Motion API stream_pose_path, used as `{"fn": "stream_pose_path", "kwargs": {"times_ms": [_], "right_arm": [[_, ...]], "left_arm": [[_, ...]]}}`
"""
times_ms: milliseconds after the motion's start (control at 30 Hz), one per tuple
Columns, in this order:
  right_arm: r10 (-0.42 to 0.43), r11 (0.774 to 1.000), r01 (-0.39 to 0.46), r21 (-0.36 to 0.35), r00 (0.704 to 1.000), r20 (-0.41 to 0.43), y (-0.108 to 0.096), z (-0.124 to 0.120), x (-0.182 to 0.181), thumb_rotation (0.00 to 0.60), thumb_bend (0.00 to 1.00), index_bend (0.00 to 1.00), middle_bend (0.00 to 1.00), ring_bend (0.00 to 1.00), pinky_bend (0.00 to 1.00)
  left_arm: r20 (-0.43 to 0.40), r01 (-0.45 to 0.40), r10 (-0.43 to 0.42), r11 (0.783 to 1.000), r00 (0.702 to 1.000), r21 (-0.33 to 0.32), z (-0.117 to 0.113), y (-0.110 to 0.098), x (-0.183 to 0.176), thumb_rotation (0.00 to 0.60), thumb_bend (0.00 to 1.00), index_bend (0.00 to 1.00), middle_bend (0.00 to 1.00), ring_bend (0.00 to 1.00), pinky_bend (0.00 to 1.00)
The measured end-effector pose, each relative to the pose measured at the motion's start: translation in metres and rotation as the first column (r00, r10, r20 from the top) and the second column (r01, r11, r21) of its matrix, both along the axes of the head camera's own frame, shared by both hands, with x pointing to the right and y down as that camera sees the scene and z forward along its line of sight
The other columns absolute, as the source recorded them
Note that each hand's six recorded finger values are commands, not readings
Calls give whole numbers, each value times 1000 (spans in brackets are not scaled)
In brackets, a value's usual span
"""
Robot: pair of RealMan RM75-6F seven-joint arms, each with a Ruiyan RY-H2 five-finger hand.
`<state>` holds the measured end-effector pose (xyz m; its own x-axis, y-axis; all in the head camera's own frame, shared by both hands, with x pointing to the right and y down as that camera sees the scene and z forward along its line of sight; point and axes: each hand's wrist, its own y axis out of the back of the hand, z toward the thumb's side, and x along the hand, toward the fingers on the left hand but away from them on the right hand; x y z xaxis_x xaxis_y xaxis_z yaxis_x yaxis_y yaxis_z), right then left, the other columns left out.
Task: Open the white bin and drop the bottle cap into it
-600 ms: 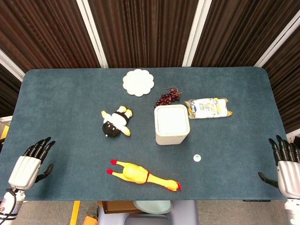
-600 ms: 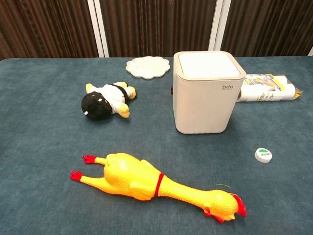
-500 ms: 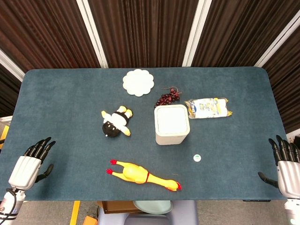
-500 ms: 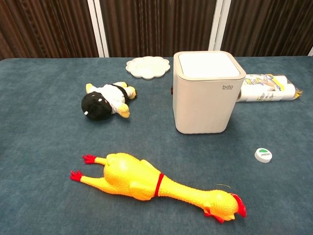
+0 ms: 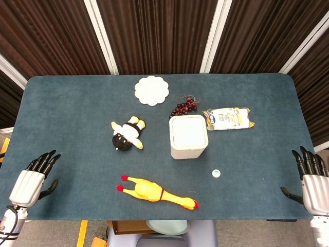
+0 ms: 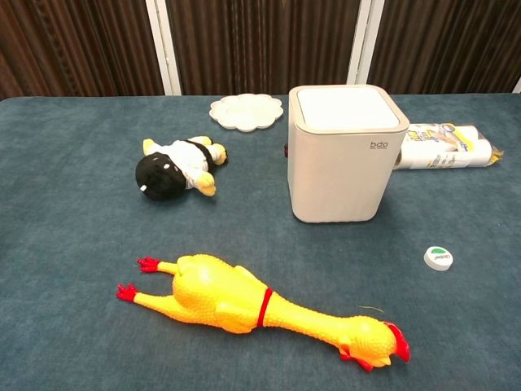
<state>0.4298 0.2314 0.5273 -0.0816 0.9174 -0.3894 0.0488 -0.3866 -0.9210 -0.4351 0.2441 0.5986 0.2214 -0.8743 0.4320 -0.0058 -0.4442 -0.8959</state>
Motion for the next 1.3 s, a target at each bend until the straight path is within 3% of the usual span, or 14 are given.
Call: {"fn": "stream_pose_path", "kwargs": {"times_ms": [67,133,167,233,367,433,733,1000,1300], "right_arm": [[-15,1000,15,15,1000,12,-1,0,-2,600,1,0,357,447,649],[-45,998,44,34,998,32,-3,1,-5,600,49,0,518,652,875],[-56,998,54,40,997,46,-3,3,-6,600,88,0,559,687,897],[-73,997,69,37,993,89,-5,7,-11,600,272,0,659,764,964],[-120,992,125,-19,982,147,-16,18,-28,600,551,0,756,825,1000],[-161,983,173,-60,972,170,-24,24,-41,600,597,0,767,830,1000],[-296,921,345,-180,921,253,-62,30,-97,600,648,28,781,838,1000],[-311,895,377,-236,910,275,-85,36,-121,600,658,60,786,842,1000],[-338,854,418,-311,899,280,-101,60,-151,600,659,110,788,844,1000]], "left_arm": [[-4,6,-6,1000,1000,-9,0,0,0,600,388,107,65,104,239],[-6,7,-7,1000,1000,-12,-1,1,-1,600,388,108,66,107,239],[-10,11,-11,1000,1000,-16,-2,1,-1,600,388,109,67,108,239],[-19,19,-20,1000,1000,-23,-3,1,-2,600,387,109,68,109,239],[-23,44,-44,998,999,-35,-5,0,-9,600,386,110,72,115,239],[-20,52,-53,998,998,-40,-5,0,-10,600,386,110,73,118,239],[7,74,-74,996,997,-48,-7,1,-16,600,388,110,74,118,240],[25,84,-82,995,996,-49,-8,2,-18,600,388,110,75,118,240],[26,88,-86,995,996,-53,-9,2,-19,600,390,110,75,120,240]]}}
